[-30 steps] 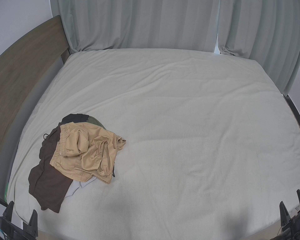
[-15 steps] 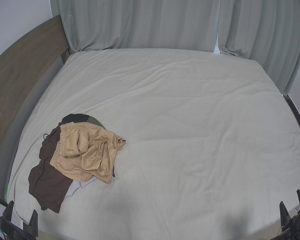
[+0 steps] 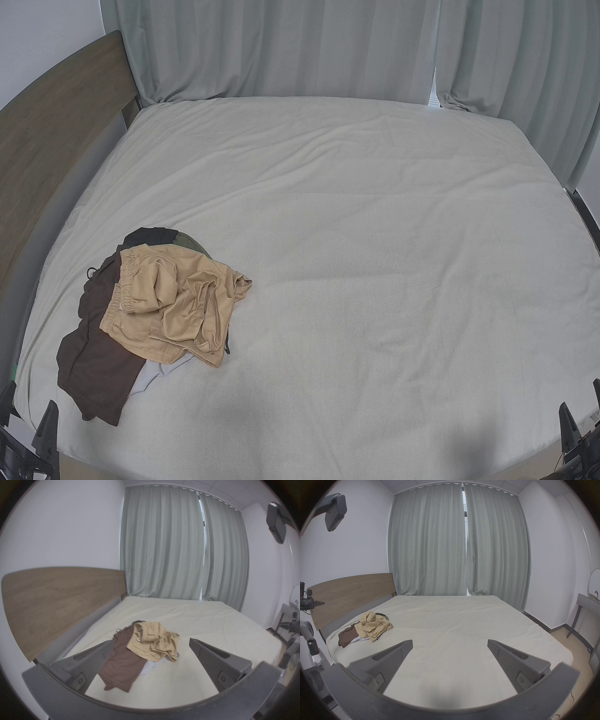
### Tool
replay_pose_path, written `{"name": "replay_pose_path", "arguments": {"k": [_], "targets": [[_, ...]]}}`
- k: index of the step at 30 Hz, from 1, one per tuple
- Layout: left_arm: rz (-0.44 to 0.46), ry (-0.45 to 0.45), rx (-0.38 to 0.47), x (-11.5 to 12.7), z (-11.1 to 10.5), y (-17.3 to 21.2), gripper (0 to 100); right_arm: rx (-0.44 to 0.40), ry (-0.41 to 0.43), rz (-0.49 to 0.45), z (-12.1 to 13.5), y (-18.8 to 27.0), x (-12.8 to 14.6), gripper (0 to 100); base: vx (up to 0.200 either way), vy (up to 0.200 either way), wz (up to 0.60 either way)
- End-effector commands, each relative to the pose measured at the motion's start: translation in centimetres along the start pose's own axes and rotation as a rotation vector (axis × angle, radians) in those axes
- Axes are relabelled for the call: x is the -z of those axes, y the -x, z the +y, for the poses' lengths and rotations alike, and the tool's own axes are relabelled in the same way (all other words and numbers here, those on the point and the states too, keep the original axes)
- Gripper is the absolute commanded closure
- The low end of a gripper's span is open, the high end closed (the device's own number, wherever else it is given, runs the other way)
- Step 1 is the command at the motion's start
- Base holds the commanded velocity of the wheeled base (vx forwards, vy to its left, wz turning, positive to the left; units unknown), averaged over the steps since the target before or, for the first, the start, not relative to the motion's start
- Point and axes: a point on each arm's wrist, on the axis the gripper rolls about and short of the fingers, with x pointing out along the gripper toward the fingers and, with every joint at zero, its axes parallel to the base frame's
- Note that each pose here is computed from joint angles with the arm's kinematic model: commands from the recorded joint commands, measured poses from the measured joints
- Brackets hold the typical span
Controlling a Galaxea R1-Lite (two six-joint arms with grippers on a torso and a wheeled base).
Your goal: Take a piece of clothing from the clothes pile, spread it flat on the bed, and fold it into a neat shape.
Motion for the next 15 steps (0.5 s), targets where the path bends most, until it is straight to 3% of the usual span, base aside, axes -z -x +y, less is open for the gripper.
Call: {"name": "replay_pose_path", "arguments": {"k": [1,5,10,15], "targets": [[0.064,0.043,0.064,-0.5,0.0,-0.6,0,0.0,0.0,0.003,0.0,0.0,0.4,0,0.0,0.0,0.0],[0.079,0.097,0.084,-1.5,-0.1,-1.0,0,0.0,0.0,0.003,0.0,0.0,0.4,0,0.0,0.0,0.0],[0.173,0.207,0.155,-2.4,-0.3,-2.5,0,0.002,-0.006,0.003,0.0,0.0,0.4,0,0.0,0.0,0.0],[0.23,0.257,0.188,-3.0,-0.5,-3.5,0,0.003,-0.007,0.003,0.0,0.0,0.4,0,0.0,0.0,0.0]]}}
